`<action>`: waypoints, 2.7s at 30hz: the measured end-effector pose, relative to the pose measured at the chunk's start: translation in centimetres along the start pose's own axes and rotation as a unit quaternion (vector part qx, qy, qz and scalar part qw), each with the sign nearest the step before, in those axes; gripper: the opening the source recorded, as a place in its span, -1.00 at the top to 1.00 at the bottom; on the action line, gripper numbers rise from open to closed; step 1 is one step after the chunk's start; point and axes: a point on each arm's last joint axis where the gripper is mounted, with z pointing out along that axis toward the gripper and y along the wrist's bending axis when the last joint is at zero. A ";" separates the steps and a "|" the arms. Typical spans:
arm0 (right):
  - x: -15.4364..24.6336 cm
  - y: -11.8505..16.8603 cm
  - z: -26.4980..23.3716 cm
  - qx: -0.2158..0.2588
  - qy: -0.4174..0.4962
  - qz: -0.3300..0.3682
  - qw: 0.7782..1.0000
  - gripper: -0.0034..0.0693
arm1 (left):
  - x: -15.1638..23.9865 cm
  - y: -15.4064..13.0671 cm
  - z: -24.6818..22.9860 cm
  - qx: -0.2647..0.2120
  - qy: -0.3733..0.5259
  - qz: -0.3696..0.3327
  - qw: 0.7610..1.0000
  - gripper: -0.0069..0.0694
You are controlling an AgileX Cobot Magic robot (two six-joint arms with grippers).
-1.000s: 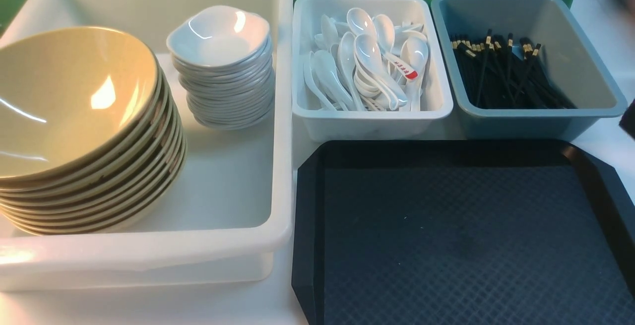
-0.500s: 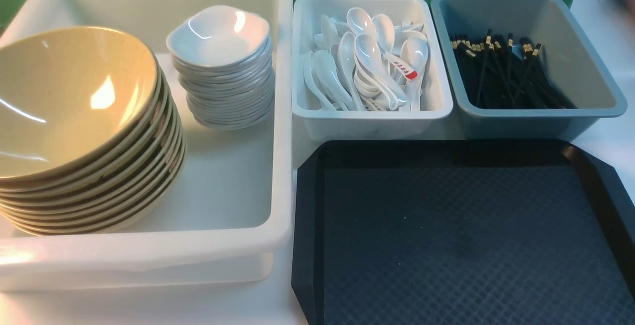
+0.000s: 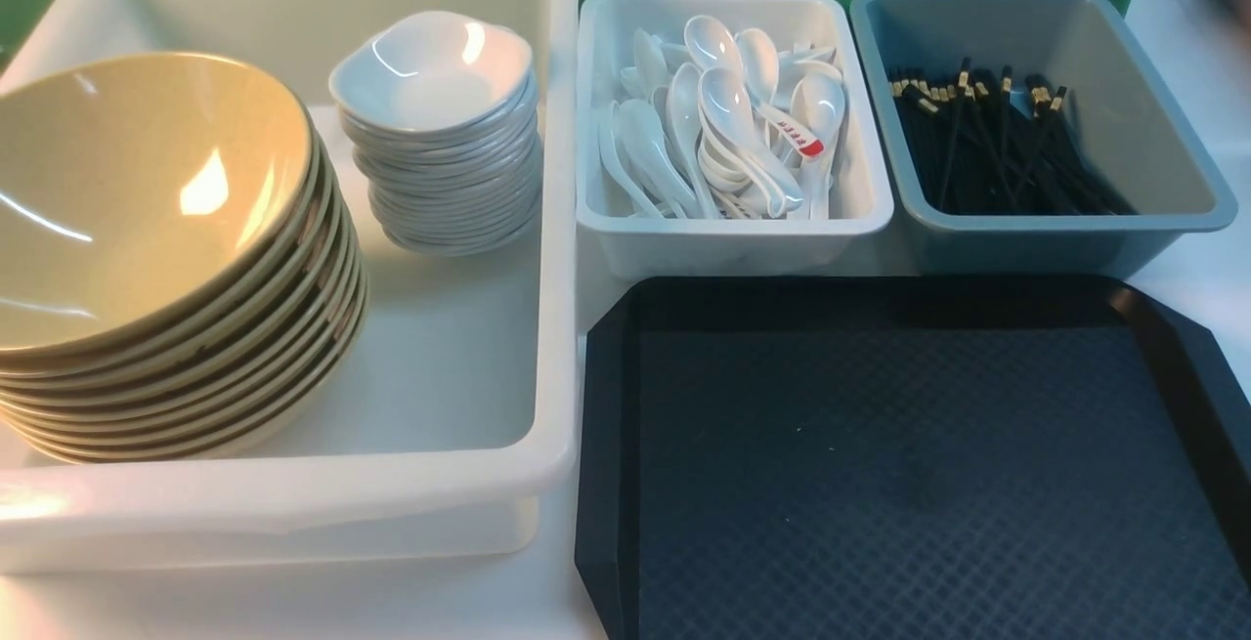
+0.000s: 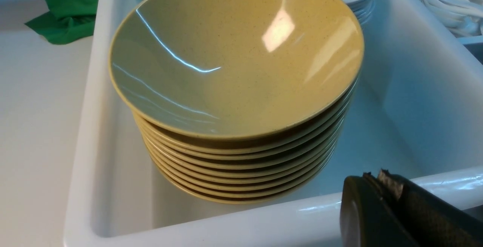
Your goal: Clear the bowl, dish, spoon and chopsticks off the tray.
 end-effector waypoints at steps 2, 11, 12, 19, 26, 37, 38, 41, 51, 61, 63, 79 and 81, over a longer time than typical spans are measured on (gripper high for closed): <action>0.0 0.1 0.0 -0.005 0.001 -0.003 1.000 0.81 | 0.0 0.0 0.0 0.000 0.000 0.000 1.000 0.85; 0.0 0.1 0.0 -0.009 0.002 -0.006 1.000 0.81 | 0.0 0.0 0.0 0.000 0.001 0.000 1.000 0.85; 0.0 0.1 0.0 -0.009 0.002 -0.006 1.000 0.80 | 0.0 0.0 0.0 0.000 0.001 0.000 1.000 0.85; 0.0 0.1 0.0 -0.009 0.002 -0.006 1.000 0.79 | 0.0 0.0 0.0 0.000 0.001 0.000 1.000 0.85; 0.0 0.1 0.0 -0.009 0.002 -0.011 1.000 0.78 | 0.0 0.0 0.0 0.000 0.001 0.000 1.000 0.85; 0.0 0.1 0.0 -0.010 0.002 -0.012 1.000 0.78 | 0.7 -0.3 0.4 0.012 -0.009 -0.008 1.000 0.85; 0.0 0.1 0.0 -0.010 0.002 -0.012 1.000 0.78 | 1.1 -0.5 0.6 0.019 -0.019 -0.013 1.000 0.85; 0.0 0.1 0.0 -0.010 0.002 -0.013 1.000 0.78 | 2.4 -1.3 1.6 0.031 -0.086 -0.016 0.996 0.85; 0.0 0.1 0.0 -0.010 0.002 -0.013 1.000 0.74 | 9.7 -1.3 6.6 -0.068 -0.284 -0.039 0.956 0.85; 0.0 0.1 0.0 -0.010 0.002 -0.013 1.000 0.74 | 14.0 -1.4 8.9 -0.072 -0.168 -0.068 0.981 0.85; 0.0 0.1 0.0 -0.010 0.002 -0.013 1.000 0.73 | 14.7 -1.3 9.0 -0.077 -0.131 -0.070 0.986 0.85; 0.0 0.1 0.0 -0.009 0.002 -0.014 1.000 0.69 | 15.1 -1.2 9.1 -0.095 -0.103 -0.055 0.989 0.85; 0.0 0.1 0.0 -0.009 0.002 -0.014 1.000 0.69 | 15.1 -1.2 9.1 -0.095 -0.103 -0.055 0.989 0.85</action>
